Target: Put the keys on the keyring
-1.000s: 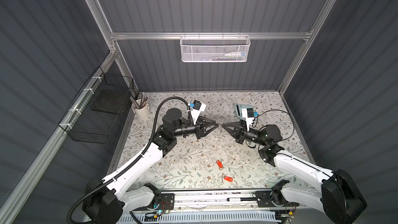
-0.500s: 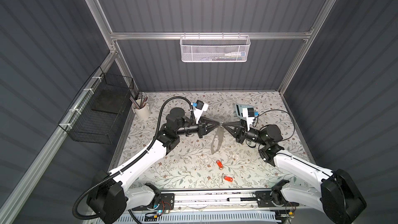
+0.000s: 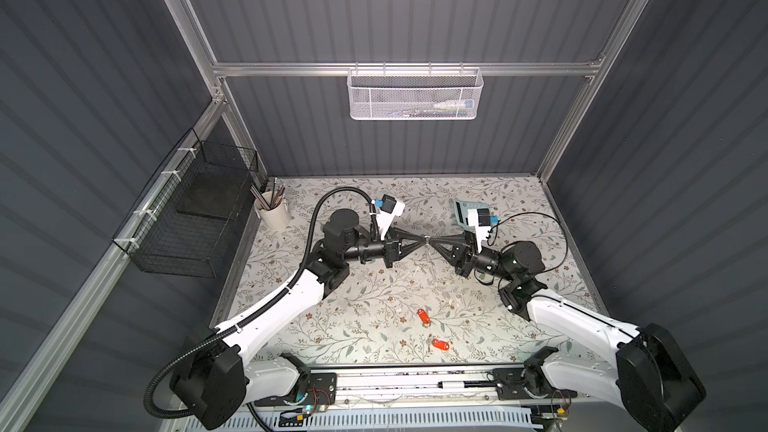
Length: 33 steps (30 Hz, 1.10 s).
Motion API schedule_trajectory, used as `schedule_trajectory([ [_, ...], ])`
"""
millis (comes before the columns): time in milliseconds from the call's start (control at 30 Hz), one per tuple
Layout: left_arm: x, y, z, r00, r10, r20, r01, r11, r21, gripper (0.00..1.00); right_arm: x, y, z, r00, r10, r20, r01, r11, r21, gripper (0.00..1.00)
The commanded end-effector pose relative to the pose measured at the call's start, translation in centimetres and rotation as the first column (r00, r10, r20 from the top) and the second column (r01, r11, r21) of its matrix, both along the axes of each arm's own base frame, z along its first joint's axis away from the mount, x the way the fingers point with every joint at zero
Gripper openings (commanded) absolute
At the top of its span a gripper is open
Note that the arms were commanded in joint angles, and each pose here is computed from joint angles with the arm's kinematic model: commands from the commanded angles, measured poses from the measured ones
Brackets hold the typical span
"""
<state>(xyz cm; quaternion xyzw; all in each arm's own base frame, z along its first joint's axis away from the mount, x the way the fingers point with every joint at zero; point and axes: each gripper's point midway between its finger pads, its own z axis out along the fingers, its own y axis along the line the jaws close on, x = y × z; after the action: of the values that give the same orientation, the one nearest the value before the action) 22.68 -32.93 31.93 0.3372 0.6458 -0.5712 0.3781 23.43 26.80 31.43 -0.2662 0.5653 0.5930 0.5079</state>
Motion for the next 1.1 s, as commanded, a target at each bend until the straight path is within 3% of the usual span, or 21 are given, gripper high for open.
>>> schedule_trajectory([
  [0,-0.7,-0.4,-0.2,1.0,-0.029,-0.011,0.029,1.0,-0.006,0.0,-0.7,0.0,0.8,0.999,0.021,0.046,-0.022,1.0,0.02,0.0],
  [67,-0.4,-0.2,-0.3,1.0,-0.001,-0.001,0.001,1.0,0.018,0.0,-0.7,-0.1,0.7,0.999,0.016,0.048,-0.016,1.0,0.013,0.0],
  [200,0.0,0.6,-0.4,0.997,0.055,0.05,-0.06,0.993,0.101,0.0,-0.2,-1.1,0.5,0.999,-0.032,0.033,0.032,0.999,0.013,0.24],
  [367,0.1,1.1,-0.1,0.994,0.069,0.079,-0.083,0.979,0.185,0.0,0.2,-3.0,0.3,0.996,-0.087,0.01,0.086,0.996,0.03,0.4],
  [533,1.0,1.2,-0.9,0.989,0.097,0.11,-0.129,0.935,0.331,0.0,0.5,-4.0,-0.1,0.99,-0.137,0.014,0.137,0.991,0.013,0.43],
  [733,1.2,0.8,-2.4,0.994,0.016,0.11,-0.069,0.861,0.504,0.0,0.5,-3.9,-0.1,0.99,-0.138,0.025,0.138,0.99,-0.004,0.52],
  [800,1.4,0.6,-1.2,0.99,-0.01,0.138,-0.065,0.848,0.527,0.0,0.5,-3.9,-0.2,0.99,-0.136,0.03,0.136,0.991,-0.007,0.55],
  [1067,0.6,-0.3,-2.2,0.98,-0.148,0.13,0.023,0.742,0.67,0.0,0.7,-3.2,-1.2,0.994,-0.106,0.005,0.106,0.994,-0.031,0.52],
])
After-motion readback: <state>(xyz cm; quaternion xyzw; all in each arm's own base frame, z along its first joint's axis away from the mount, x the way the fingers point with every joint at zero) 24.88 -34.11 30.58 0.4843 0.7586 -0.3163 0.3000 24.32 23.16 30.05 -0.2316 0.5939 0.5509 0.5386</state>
